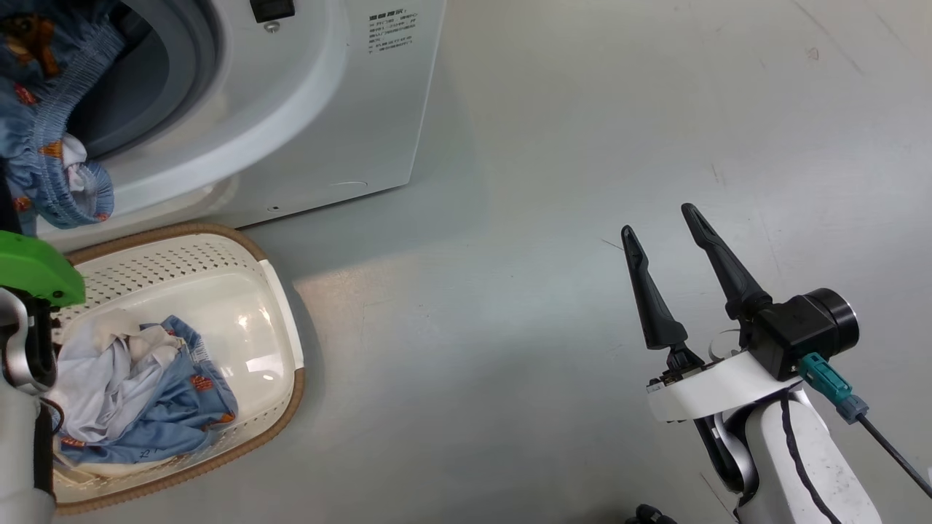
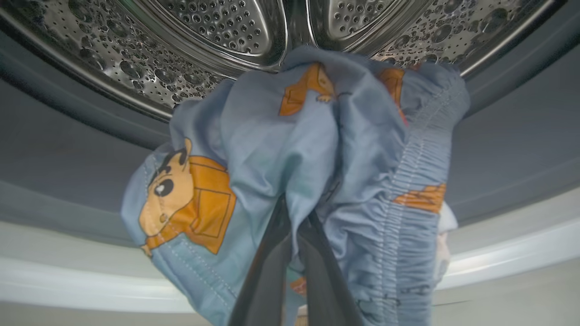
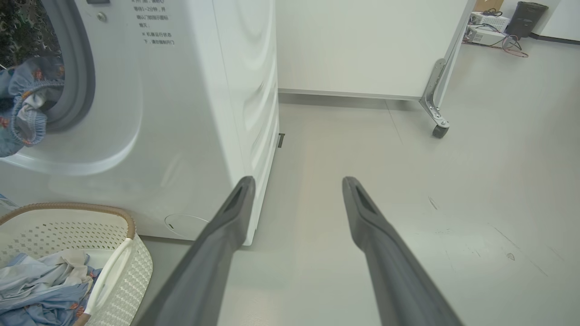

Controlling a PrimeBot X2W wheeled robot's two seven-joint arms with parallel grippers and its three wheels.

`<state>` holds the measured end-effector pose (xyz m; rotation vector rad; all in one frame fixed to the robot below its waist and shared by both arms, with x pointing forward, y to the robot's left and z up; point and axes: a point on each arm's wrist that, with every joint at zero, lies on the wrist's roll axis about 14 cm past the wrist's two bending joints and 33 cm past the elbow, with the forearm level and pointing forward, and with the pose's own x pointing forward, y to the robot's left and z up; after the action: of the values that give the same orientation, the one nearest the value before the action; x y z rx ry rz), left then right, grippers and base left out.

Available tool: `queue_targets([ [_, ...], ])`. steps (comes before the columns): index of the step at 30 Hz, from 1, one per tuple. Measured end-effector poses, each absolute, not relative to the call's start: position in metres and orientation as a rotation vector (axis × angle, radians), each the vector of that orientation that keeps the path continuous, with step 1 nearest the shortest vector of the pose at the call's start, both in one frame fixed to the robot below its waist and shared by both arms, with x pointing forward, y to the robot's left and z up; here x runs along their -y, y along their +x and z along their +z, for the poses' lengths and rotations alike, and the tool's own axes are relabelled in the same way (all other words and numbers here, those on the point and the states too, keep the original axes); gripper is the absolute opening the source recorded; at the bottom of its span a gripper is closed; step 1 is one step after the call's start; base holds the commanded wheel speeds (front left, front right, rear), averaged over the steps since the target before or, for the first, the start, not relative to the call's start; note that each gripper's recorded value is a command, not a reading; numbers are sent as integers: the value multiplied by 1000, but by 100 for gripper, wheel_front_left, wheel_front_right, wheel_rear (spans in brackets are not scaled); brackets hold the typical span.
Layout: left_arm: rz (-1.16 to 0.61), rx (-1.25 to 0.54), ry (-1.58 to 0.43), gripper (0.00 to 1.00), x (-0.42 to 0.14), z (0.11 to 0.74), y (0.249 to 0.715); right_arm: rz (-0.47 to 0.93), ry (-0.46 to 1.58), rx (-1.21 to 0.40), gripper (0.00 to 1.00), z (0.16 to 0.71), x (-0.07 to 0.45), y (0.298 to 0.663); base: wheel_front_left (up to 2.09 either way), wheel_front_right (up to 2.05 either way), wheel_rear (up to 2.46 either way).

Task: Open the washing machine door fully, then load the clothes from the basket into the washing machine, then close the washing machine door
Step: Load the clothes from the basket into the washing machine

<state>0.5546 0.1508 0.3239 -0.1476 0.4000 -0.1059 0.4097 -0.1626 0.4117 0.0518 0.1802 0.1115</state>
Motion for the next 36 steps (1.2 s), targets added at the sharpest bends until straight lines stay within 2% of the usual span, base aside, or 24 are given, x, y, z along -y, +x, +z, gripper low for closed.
queue_targets([
  [30,-116,-172,-333,0,-121,398,655,115,50,-238,100,400,158,394,0,0,0],
  [36,-70,-127,-364,0,-135,405,682,119,53,-278,100,387,156,390,0,0,0],
])
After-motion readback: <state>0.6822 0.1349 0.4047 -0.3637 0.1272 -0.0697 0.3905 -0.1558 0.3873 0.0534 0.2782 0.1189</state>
